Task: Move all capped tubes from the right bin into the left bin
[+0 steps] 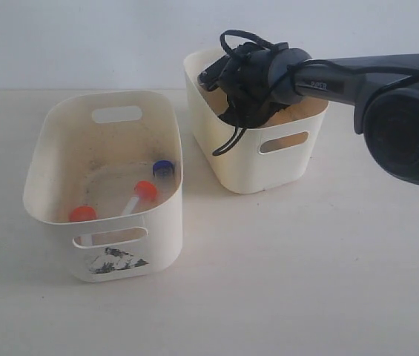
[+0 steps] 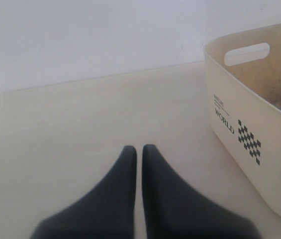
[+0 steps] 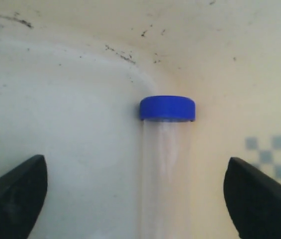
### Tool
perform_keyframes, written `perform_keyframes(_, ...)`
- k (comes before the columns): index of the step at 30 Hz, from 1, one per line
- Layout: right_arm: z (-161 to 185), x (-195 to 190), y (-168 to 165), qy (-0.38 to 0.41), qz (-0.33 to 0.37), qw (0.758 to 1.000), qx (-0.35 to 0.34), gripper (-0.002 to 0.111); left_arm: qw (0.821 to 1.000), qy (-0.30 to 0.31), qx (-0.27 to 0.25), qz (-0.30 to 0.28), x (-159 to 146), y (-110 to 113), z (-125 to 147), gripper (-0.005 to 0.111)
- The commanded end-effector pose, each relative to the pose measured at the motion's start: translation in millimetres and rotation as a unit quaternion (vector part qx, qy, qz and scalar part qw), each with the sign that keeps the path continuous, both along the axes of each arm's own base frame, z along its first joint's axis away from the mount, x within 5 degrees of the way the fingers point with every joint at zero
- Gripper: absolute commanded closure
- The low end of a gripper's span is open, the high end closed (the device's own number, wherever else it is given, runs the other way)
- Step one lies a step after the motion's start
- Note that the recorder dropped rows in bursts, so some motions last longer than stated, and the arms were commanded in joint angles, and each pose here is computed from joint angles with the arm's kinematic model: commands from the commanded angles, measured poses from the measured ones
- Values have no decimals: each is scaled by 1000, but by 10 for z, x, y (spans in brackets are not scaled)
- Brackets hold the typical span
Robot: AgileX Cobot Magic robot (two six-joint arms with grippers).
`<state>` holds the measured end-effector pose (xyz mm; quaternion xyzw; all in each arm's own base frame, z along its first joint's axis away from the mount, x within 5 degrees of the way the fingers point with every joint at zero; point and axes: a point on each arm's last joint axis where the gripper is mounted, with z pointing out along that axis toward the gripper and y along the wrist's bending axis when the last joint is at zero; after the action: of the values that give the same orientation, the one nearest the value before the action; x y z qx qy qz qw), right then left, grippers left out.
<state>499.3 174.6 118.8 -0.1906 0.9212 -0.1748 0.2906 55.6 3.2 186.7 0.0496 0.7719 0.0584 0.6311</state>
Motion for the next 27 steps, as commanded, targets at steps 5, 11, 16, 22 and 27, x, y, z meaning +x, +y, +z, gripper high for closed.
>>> perform_keyframes(5, -231, -51, -73, 46, -23, 999, 3, 16, 1000, -11, -6, 0, 0, -2, 28, 102)
perform_keyframes(11, -271, -53, -37, 51, -19, 998, 24, 16, 1000, -11, -6, 0, 0, -2, 28, 102)
perform_keyframes(16, -435, -99, -20, 85, -25, 995, 35, 16, 1000, -11, -6, 0, 0, -2, 28, 102)
perform_keyframes(22, -531, -114, -22, 97, -27, 994, 33, 17, 1000, -11, -6, 0, 0, -2, 28, 102)
perform_keyframes(27, -540, -115, -23, 96, -32, 994, 36, 38, 1000, -11, -6, 0, 0, -2, 28, 102)
